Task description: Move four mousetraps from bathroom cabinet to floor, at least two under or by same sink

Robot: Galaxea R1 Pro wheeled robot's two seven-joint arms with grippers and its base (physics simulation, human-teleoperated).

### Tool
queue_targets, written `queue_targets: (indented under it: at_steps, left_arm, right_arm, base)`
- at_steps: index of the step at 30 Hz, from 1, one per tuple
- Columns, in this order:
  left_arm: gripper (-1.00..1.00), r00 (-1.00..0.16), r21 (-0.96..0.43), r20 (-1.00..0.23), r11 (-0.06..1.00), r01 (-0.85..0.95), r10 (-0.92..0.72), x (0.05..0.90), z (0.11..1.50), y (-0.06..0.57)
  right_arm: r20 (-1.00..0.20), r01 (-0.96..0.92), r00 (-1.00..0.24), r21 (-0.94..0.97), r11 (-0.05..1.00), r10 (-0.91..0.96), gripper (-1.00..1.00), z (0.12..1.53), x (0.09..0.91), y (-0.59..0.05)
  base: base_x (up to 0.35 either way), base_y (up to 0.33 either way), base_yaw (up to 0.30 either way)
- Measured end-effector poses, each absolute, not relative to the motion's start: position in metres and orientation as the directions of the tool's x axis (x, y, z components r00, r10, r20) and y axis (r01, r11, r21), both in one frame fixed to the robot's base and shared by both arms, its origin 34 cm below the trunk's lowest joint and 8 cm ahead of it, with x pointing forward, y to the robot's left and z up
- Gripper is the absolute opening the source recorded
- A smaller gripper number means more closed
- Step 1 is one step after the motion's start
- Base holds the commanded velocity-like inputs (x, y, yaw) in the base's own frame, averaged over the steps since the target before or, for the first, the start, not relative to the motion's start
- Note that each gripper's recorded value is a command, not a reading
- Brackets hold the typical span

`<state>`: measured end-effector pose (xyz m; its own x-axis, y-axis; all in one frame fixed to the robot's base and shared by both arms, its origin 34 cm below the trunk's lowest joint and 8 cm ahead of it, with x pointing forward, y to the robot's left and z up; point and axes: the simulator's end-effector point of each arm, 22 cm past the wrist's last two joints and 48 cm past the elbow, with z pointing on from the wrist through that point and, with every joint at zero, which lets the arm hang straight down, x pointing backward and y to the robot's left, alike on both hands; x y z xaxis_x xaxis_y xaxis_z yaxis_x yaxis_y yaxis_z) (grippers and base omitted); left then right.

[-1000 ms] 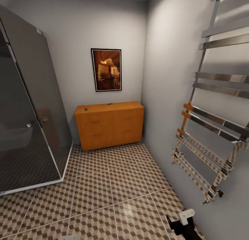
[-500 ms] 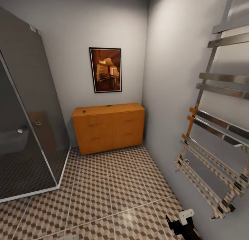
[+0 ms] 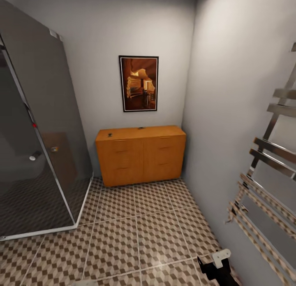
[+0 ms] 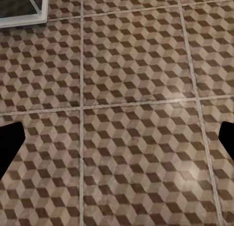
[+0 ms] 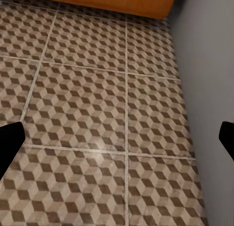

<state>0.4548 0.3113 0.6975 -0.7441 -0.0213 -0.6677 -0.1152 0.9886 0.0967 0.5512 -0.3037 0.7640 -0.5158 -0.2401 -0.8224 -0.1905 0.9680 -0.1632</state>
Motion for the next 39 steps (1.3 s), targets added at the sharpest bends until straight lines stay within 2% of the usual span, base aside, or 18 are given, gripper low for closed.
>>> queue_targets:
  at_steps: [9,39]
  left_arm:
    - [1.00,-0.744,0.097,-0.668,0.989,-0.115,-0.021,0.4549,0.6974,0.3110]
    - [1.00,-0.744,0.096,-0.668,0.989,-0.115,-0.021,0.4550,0.6974,0.3109]
  right_arm:
    - [-0.822,-0.191,-0.516,-0.163,0.968,-0.240,1.00,0.7638,0.5513,-0.3032]
    - [-0.825,-0.194,-0.513,-0.158,0.968,-0.237,1.00,0.7639,0.5513,-0.2992]
  base:
    - [0.177,0.000,0.142]
    - [0.048,0.000,0.004]
